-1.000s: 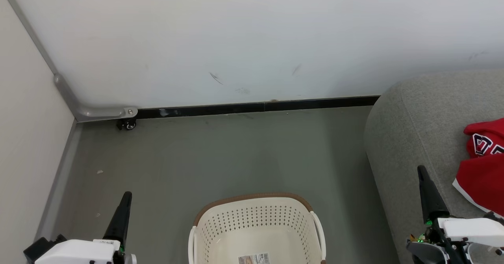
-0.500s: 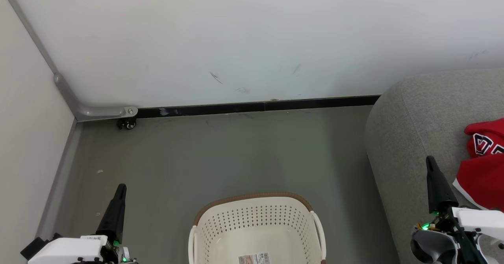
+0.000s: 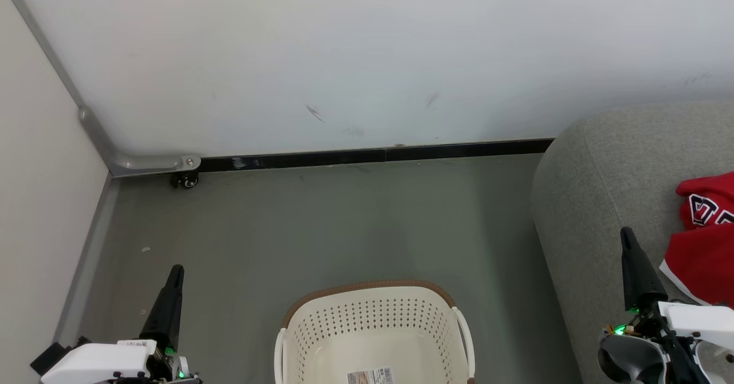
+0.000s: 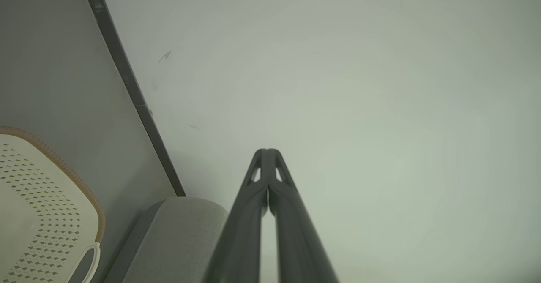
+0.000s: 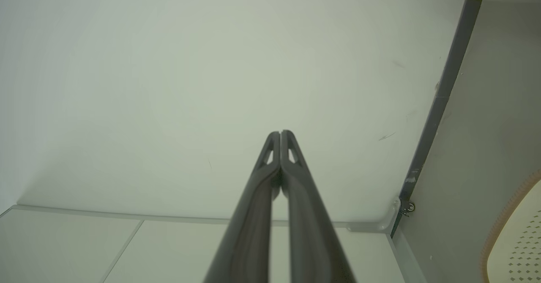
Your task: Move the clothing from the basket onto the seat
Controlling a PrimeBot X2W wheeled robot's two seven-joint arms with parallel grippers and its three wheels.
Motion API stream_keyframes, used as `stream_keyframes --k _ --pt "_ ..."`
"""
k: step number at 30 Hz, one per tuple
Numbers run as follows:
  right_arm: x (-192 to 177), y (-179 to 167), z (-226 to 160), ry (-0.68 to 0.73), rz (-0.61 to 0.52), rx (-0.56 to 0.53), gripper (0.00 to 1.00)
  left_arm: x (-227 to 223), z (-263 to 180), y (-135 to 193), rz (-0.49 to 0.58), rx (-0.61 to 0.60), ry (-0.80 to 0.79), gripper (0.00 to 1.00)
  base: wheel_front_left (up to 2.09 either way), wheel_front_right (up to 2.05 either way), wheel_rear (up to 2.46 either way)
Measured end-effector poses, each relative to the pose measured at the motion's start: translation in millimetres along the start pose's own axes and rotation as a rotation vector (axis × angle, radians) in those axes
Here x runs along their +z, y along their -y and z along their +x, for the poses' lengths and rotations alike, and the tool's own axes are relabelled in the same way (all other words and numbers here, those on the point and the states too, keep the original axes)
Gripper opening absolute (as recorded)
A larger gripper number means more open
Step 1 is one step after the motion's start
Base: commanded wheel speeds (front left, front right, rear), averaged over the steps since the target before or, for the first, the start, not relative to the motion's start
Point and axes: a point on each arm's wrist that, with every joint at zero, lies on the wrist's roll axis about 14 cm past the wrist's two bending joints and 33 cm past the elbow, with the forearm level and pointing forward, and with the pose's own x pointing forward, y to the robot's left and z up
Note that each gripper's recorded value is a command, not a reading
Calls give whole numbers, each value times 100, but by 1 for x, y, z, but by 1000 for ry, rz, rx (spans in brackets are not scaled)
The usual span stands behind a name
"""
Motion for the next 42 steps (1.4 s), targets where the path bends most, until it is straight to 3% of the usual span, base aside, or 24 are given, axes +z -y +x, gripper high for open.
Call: stream_keyframes --k 42 --pt "0 1 0 -5 1 -2 0 1 -1 -4 -2 8 4 0 0 0 0"
